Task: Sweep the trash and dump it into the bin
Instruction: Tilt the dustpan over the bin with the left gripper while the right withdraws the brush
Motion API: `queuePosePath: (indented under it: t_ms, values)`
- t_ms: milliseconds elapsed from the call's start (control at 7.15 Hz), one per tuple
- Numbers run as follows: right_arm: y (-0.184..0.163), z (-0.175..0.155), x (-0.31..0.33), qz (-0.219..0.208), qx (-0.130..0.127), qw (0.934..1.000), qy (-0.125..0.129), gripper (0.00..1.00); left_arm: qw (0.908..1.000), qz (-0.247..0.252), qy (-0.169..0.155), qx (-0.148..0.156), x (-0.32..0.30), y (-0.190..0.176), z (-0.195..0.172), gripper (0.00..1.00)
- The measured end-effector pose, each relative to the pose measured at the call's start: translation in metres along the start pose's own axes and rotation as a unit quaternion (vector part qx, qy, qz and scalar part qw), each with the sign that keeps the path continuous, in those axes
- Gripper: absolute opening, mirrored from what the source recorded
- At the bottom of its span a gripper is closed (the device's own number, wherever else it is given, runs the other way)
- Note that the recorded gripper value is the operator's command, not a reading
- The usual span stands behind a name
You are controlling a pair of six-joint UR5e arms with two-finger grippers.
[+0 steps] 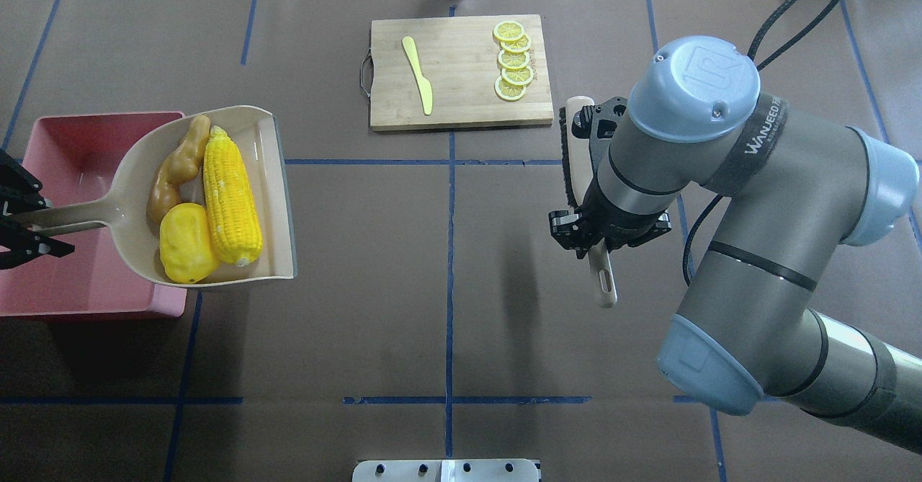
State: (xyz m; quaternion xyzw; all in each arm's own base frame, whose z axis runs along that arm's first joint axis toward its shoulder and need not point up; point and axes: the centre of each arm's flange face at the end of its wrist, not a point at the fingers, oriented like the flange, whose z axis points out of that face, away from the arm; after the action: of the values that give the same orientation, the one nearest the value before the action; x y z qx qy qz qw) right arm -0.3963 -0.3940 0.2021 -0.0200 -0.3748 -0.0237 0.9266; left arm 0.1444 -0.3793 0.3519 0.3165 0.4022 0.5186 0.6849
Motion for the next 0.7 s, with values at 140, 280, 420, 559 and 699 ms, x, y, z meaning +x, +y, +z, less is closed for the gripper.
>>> queuePosePath:
  t_ms: [140, 280, 420, 559, 699]
  values:
    - [0.0, 0.0, 0.0, 0.0, 0.0, 1.0, 0.0, 0.0, 0.9999, 0.009, -0.014, -0.003, -0.007, 0.016, -0.011, 0.0]
    - [0.0, 0.0, 0.0, 0.0, 0.0, 1.0, 0.0, 0.0, 0.9994, 0.019, -0.03, -0.004, -0.015, 0.03, -0.023, 0.0]
    - [0.0, -0.002, 0.001, 0.0, 0.002, 1.0, -0.002, 0.0, 0.9987, 0.027, -0.042, -0.008, -0.025, 0.043, -0.03, 0.0]
    - [0.0, -0.009, 0.007, 0.002, 0.007, 1.0, -0.005, 0.0, 0.998, 0.032, -0.053, -0.014, -0.038, 0.061, -0.036, 0.0]
    - [0.001, -0.016, 0.02, 0.005, 0.013, 0.9999, -0.007, 0.0, 0.9972, 0.032, -0.063, -0.022, -0.052, 0.083, -0.041, 0.0]
